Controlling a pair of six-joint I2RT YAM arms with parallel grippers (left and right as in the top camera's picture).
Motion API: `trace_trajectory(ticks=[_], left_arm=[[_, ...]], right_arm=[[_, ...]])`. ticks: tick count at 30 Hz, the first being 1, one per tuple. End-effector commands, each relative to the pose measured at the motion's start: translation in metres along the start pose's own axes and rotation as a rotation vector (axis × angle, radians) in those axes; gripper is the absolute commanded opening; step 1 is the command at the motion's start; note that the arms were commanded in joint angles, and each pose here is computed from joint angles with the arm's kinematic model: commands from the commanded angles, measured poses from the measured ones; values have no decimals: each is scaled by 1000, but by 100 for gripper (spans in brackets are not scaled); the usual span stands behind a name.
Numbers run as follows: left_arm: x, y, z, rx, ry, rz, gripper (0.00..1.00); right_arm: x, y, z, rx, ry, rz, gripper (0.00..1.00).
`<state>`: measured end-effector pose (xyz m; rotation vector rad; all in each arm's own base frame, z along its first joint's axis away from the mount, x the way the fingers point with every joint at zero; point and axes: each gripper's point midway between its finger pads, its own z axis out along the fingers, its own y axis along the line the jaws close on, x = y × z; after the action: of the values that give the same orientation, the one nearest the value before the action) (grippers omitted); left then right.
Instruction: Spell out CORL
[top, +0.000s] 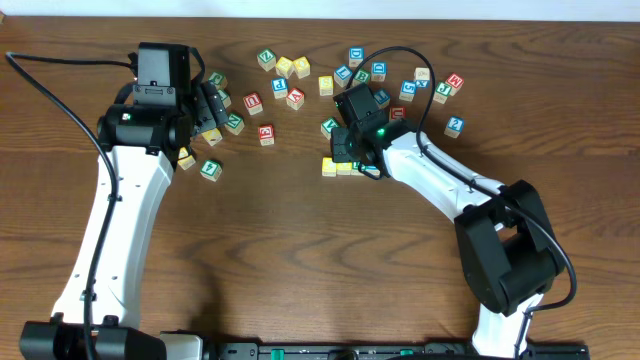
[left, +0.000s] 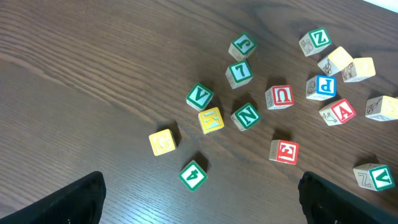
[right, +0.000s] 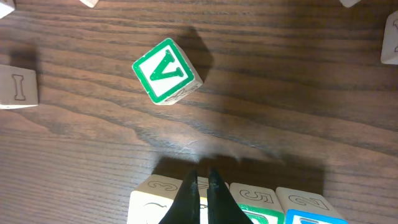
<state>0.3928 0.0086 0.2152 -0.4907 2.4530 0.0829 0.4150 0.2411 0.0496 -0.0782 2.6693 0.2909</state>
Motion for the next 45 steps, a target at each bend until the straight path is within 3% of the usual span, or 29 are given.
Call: trace_trajectory(ticks=[1,27,38,45], left_arm=[[-2,2,-2,-4,-8,7,98],[-2,2,-2,-4,-8,7,98],[-2,2,-2,-4,-8,7,98],[-2,2,-2,-4,-8,7,98]], right_arm=[[3,-4,9,24,12,21,1],[15,-3,31,6,51,20,1],[-15,-13,23,-3,-14,32,1],[0,-25,22,33,52,38,1]])
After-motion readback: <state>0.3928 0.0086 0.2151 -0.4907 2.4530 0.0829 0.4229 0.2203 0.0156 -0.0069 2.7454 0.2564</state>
